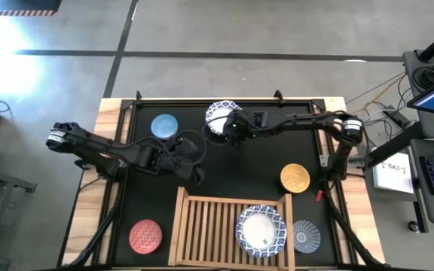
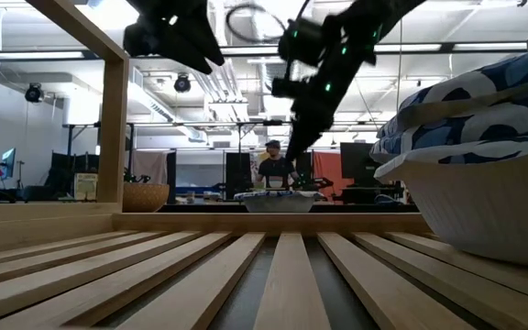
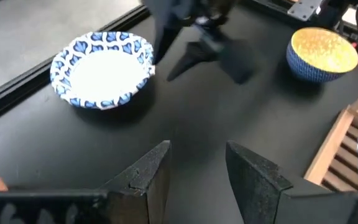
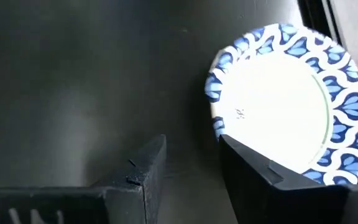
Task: Place and stack bowls onto a shelf
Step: Stack the white patterned bowl on top of the white patterned bowl on the shelf
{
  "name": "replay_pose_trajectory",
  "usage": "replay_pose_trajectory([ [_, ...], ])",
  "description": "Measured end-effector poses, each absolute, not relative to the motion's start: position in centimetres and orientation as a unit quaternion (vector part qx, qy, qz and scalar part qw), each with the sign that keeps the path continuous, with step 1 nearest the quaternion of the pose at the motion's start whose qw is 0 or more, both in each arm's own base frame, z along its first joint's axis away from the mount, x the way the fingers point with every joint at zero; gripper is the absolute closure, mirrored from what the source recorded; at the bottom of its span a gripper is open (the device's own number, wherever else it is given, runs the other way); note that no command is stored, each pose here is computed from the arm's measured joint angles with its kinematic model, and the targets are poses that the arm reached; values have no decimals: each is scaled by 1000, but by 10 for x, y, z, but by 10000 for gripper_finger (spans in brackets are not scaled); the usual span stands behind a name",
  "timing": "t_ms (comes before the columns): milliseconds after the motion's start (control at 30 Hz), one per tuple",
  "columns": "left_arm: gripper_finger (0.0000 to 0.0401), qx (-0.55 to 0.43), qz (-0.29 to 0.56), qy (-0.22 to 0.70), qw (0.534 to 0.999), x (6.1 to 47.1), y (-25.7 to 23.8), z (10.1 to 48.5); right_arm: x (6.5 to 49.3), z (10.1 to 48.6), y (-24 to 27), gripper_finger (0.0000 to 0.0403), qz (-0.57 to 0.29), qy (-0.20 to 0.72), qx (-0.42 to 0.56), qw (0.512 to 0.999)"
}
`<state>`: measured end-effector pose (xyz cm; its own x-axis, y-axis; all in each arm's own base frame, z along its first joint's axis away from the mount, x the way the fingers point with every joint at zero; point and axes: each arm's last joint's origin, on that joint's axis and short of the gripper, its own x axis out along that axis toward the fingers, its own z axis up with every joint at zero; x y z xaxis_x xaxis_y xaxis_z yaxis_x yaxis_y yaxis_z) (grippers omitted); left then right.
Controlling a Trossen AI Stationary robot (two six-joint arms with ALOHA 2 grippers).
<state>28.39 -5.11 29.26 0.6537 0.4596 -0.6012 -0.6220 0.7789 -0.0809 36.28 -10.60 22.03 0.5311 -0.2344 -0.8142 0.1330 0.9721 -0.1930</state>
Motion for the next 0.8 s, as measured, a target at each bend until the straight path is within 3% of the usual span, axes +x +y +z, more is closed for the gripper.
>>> replay_pose_trajectory([
  [233, 265, -135, 287, 301, 899, 278, -63, 292, 375, 190, -120, 269, -104, 498, -59, 859],
  [800, 265, -141, 281, 301, 900, 274, -69, 293, 386, 168, -143, 275, -133, 525, -91, 836],
])
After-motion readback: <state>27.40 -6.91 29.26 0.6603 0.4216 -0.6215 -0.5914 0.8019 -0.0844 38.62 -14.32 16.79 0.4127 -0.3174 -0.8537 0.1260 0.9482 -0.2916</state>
